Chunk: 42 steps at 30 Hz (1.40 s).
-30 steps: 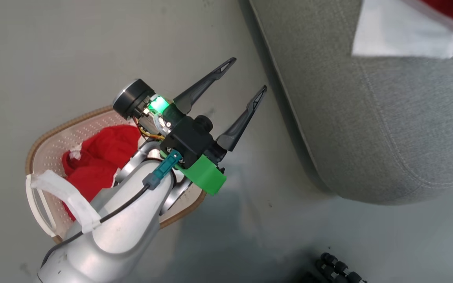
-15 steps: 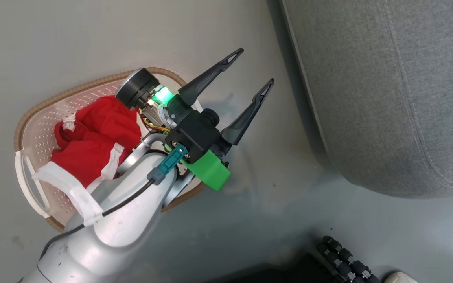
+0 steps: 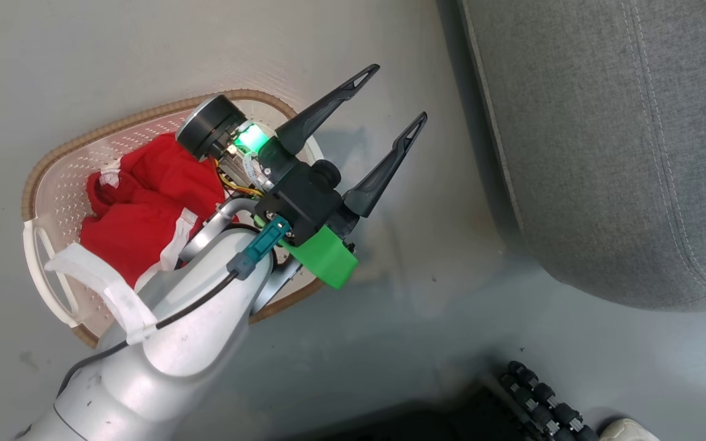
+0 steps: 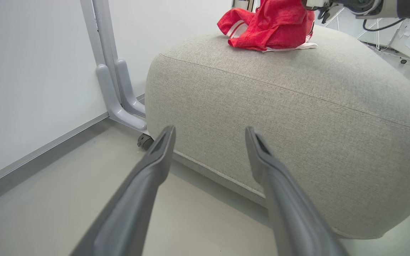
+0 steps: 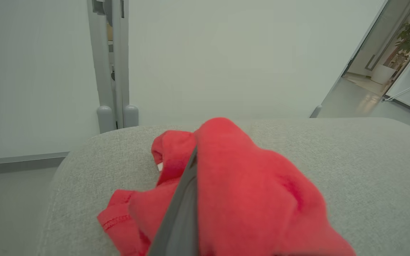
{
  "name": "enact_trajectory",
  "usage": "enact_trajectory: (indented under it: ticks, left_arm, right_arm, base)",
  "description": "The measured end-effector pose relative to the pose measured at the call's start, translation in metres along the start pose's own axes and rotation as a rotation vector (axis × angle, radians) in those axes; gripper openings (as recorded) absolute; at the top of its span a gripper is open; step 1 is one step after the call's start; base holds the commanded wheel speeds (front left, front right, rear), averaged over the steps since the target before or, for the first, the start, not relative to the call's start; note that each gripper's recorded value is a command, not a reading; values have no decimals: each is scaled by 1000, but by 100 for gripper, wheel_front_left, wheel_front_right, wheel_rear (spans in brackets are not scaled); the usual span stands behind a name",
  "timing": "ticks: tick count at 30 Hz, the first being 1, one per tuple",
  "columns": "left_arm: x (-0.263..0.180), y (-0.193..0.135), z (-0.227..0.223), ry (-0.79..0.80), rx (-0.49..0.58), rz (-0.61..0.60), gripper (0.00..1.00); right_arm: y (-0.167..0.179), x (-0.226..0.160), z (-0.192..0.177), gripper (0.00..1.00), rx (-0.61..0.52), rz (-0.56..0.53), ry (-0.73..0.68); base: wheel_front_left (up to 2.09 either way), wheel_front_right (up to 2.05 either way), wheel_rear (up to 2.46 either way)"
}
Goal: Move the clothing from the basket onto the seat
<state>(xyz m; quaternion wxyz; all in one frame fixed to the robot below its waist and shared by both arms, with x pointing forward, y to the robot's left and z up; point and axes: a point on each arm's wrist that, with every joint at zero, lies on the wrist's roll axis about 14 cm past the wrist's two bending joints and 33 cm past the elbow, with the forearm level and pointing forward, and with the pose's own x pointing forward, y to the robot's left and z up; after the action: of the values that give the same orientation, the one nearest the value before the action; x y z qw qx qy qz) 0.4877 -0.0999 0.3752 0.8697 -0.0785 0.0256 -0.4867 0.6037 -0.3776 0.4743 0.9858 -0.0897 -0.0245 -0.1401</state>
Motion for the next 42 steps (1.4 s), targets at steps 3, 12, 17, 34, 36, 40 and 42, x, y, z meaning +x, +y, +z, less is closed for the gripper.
enact_trajectory:
  ticks: [3,12,17,34,36,40,42]
  left_arm:
    - [0,2,0,2,3,3,100]
    - [-1,5,16,-15,29,24,100]
    - [-6,1,32,-30,36,48,100]
    - [-45,-8,102,-103,56,222,100]
    - [-54,-5,111,-115,60,260,100]
    - [-81,8,124,-130,65,369,100]
    - [-98,17,131,-142,68,436,100]
  right_arm:
    - [3,-4,-14,0,18,-6,37]
    - [6,-22,-23,100,48,-9,75]
    - [4,-49,-22,100,53,-5,98]
    - [-3,-144,32,100,103,28,30]
    - [5,-151,41,100,118,49,10]
    - [26,-163,58,100,155,105,-32]
    - [42,-167,65,100,181,140,-50]
  base:
    - [0,0,0]
    - [0,0,0]
    - [0,0,0]
    - [0,0,0]
    - [0,0,0]
    - [0,0,0]
    - [0,0,0]
